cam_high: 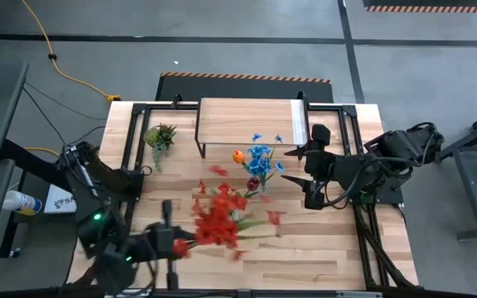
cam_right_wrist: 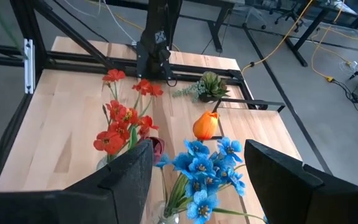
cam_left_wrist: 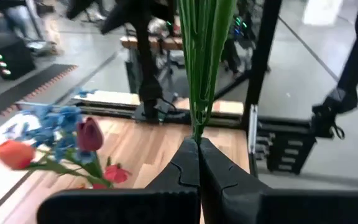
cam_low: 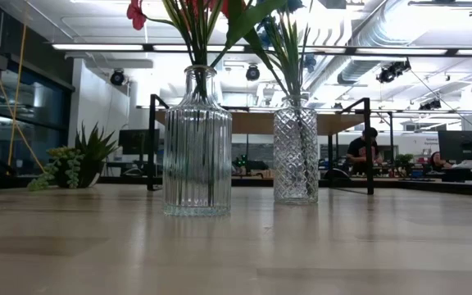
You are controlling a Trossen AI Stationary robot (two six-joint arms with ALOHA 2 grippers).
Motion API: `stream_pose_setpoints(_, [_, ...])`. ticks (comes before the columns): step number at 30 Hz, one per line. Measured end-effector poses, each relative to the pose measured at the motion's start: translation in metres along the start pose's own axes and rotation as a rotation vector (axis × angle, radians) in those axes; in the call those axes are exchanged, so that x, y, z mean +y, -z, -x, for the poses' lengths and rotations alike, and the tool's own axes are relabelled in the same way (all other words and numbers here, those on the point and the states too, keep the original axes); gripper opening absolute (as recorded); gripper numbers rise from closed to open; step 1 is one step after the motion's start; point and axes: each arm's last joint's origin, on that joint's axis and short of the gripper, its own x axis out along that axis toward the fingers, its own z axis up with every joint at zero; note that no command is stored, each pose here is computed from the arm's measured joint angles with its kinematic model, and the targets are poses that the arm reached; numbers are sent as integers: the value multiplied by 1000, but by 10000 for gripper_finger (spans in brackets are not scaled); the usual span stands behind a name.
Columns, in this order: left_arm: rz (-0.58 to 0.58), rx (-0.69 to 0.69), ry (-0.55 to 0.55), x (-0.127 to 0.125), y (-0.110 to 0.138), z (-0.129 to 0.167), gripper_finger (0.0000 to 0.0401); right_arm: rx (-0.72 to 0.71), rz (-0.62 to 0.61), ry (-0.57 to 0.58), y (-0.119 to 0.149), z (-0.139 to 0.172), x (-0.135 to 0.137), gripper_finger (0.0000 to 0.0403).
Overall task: Pick and place flowers into a vace then onto a shelf
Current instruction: Put the orange flowers into the bottom transparent vase
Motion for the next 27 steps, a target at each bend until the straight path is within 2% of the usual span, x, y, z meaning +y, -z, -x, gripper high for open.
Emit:
stream_pose_setpoints(5, [4, 39, 48, 10, -5, -29, 25, 5, 42, 5, 1, 0, 0, 245])
stream_pose_setpoints(8, [20, -22, 68, 9, -15, -46, 25, 13, 84, 37, 2, 0, -1, 245])
stream_pose_setpoints(11, [-22, -89, 55, -3, -15, -55, 25, 45, 150, 124, 6, 1, -5, 245])
stream_pose_setpoints(17, [-26, -141, -108, -26, 4, -80, 25, 152, 309, 299, 22, 14, -22, 245])
stream_pose_setpoints(22, [-1, -164, -263, -41, 27, -111, 25, 186, 305, 323, 31, 29, -35, 245])
stream_pose_setpoints(27, [17, -160, -370, -39, 43, -137, 25, 166, 239, 288, 34, 42, -45, 245])
